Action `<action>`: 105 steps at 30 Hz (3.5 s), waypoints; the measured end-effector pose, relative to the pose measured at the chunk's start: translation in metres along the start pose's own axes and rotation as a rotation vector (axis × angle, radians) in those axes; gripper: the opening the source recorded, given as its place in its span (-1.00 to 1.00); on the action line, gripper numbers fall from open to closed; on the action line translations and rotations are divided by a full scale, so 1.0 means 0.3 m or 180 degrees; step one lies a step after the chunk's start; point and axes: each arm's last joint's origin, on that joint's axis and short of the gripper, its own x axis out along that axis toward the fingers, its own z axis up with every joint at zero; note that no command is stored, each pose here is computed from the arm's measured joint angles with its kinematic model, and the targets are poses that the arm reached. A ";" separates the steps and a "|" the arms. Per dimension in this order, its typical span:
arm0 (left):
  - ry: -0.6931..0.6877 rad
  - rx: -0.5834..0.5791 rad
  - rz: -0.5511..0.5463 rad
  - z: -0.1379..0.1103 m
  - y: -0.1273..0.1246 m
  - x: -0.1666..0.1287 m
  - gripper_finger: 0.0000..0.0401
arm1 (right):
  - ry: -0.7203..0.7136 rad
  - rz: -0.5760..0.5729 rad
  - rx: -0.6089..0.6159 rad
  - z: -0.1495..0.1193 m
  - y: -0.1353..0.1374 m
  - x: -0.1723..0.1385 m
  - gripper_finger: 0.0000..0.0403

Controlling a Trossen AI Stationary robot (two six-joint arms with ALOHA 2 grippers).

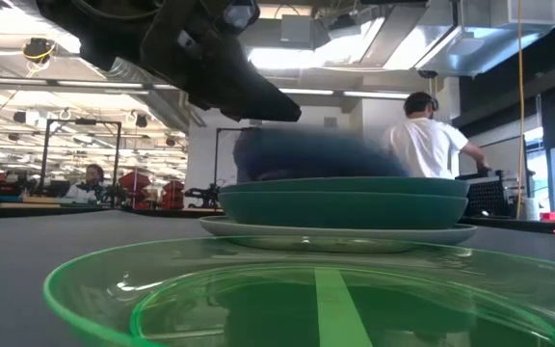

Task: Stack plastic plates
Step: Stack the gray plate on the light orange plate, then stack the light orange plate on the gray plate

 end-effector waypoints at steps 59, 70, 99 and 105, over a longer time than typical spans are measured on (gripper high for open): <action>-0.0614 -0.0445 0.0299 -0.158 -0.067 -0.288 -0.48 | 0.3709 0.0429 0.1565 -0.456 0.017 -0.050 -0.20; -0.0569 -0.0435 0.0302 -0.163 -0.067 -0.287 -0.48 | 0.4219 0.1268 0.1069 -0.549 -0.007 0.060 -0.20; -0.0544 -0.0426 0.0309 -0.166 -0.066 -0.287 -0.48 | 0.4561 0.1636 0.0674 -0.552 -0.023 0.059 -0.98; -0.0554 -0.0428 0.0295 -0.165 -0.067 -0.287 -0.48 | 0.4472 0.1543 0.0772 -0.465 -0.058 0.042 -0.99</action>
